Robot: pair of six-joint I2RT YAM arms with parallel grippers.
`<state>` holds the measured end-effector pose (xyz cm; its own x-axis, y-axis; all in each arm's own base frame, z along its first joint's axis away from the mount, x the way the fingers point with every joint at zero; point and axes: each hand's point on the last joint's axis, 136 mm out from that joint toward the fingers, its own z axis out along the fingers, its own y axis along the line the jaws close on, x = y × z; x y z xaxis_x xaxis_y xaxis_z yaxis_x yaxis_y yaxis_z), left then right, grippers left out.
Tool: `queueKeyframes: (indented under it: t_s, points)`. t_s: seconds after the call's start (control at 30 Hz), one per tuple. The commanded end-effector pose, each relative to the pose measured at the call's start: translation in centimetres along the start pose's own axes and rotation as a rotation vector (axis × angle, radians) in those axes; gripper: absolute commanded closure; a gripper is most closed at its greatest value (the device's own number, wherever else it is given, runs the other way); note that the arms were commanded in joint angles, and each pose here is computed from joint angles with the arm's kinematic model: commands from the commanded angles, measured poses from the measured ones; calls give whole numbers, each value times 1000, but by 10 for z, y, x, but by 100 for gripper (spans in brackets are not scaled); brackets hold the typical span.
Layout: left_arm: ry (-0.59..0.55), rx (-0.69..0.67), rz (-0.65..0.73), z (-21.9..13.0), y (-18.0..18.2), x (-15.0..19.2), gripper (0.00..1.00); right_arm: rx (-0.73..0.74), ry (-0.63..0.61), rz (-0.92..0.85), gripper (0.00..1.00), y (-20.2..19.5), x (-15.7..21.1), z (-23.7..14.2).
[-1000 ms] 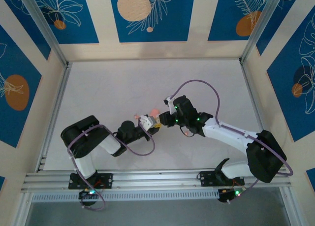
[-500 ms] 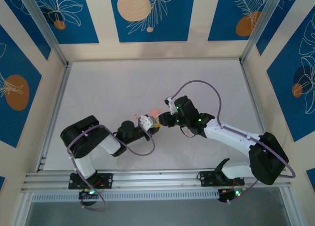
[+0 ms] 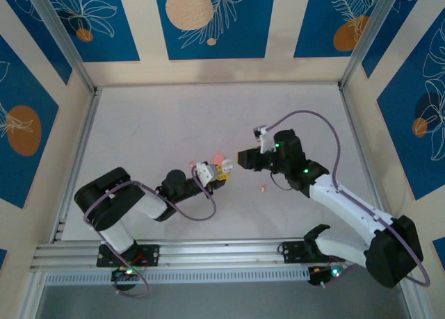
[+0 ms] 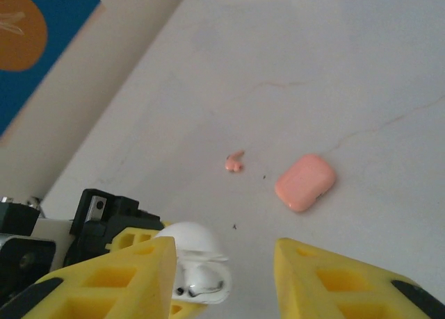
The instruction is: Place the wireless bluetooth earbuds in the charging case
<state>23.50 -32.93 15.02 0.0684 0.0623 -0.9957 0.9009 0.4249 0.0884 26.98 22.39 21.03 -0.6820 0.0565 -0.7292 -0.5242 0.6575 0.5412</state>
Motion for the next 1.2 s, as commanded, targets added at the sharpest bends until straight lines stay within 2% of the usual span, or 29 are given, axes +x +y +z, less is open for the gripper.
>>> queueKeyframes:
  t_s: [0.0,0.27,0.5,0.9,1.17]
  points:
    - [-99,96,17,-7,-20,-30,85,-192,45,11,56,22,6,-13]
    - [-160,126,13,-19,-27,-56,84,-395,60,-25,47,46,-3,-33]
    - [-182,177,-2,-24,-35,-74,84,-503,90,-42,39,61,-6,-32]
    - [-202,181,18,-26,-35,-88,84,-674,205,-105,38,100,-1,-23]
    - [-206,157,15,-31,-33,-90,84,-730,267,-109,43,113,11,-22]
